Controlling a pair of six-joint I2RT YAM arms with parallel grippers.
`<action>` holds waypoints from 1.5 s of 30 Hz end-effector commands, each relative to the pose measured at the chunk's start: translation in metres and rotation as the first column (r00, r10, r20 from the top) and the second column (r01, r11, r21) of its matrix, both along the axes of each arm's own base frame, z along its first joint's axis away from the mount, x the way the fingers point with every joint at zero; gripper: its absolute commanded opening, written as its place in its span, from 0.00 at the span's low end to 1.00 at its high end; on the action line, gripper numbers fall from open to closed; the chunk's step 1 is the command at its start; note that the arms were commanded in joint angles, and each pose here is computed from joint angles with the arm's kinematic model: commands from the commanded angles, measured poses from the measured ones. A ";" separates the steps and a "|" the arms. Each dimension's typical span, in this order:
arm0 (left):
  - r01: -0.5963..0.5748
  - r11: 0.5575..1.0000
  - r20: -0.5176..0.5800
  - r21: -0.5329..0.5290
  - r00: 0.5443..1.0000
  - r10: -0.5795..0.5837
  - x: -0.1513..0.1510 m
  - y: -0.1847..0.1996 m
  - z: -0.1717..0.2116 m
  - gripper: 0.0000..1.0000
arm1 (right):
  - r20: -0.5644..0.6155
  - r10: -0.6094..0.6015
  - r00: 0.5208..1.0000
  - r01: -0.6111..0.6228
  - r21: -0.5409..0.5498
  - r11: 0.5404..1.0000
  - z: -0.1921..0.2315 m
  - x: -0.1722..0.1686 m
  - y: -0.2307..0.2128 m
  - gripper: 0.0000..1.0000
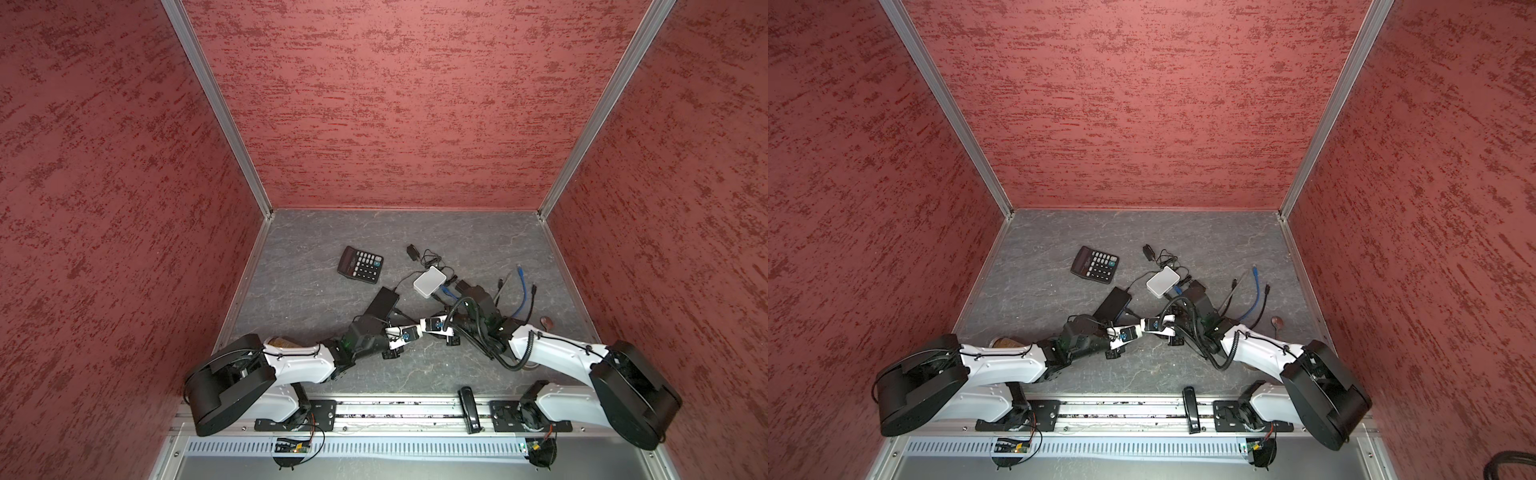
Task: Insert the plug into the switch port
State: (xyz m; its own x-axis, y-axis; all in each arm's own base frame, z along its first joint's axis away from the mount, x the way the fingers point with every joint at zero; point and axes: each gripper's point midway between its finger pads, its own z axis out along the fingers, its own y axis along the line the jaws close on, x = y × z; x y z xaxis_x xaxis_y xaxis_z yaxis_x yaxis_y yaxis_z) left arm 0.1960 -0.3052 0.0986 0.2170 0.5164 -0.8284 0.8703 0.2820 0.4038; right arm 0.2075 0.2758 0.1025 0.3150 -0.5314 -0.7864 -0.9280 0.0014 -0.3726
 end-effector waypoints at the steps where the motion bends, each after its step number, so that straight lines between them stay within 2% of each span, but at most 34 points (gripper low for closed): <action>1: 0.014 1.000 -0.012 -0.024 1.000 -0.015 -0.003 -0.003 0.002 0.12 | -0.001 0.049 0.999 -0.049 0.047 0.998 0.011 -0.006 0.008 0.24; 14: 0.012 0.999 -0.002 -0.032 1.000 -0.012 -0.003 -0.002 0.005 0.12 | -0.028 0.074 0.997 -0.072 0.051 0.996 0.010 -0.011 0.010 0.21; 17: 0.011 0.999 0.000 -0.035 1.000 -0.011 -0.003 -0.002 0.006 0.12 | -0.027 0.076 0.997 -0.075 0.051 0.996 0.010 -0.011 0.011 0.19; 23: 0.000 0.999 -0.006 -0.035 1.000 0.000 -0.001 -0.001 0.004 0.13 | -0.020 0.080 0.997 -0.078 0.057 0.995 0.011 -0.012 0.011 0.07; 30: -0.127 0.988 -0.046 -0.086 0.991 0.123 0.017 0.012 0.006 0.25 | -0.034 -0.012 0.999 0.015 0.077 0.997 0.012 0.000 0.010 0.05; 33: -0.225 0.966 -0.093 -0.125 0.972 0.215 0.031 0.023 0.011 0.45 | -0.065 -0.074 0.995 0.079 0.079 0.994 0.010 0.006 0.010 0.02; 34: -0.253 0.957 -0.112 -0.142 0.965 0.238 0.035 0.027 0.014 0.48 | -0.070 -0.091 0.993 0.096 0.073 0.993 0.008 0.007 0.009 0.01; 37: -0.325 0.927 -0.167 -0.185 0.940 0.297 0.045 0.039 0.024 0.53 | -0.101 -0.151 0.983 0.157 0.056 0.986 0.002 0.011 0.011 0.00; 40: -0.383 0.903 -0.230 -0.197 0.913 0.337 0.053 0.050 0.034 0.54 | -0.128 -0.197 0.972 0.203 0.036 0.979 -0.004 0.014 0.014 0.00; 45: -0.529 0.831 -0.360 -0.169 0.818 0.448 0.068 0.081 0.039 0.54 | -0.187 -0.272 0.944 0.276 -0.005 0.961 -0.018 0.014 0.022 0.00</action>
State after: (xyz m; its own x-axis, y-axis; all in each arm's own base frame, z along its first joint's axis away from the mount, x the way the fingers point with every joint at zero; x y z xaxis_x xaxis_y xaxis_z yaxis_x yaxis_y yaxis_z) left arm 0.2569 -0.2379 0.1347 -0.1585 0.3179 -0.9348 0.7116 0.6931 0.1151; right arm 0.2161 0.2950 0.0901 0.0869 -0.5503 -0.8305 -0.9533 0.1961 -0.2298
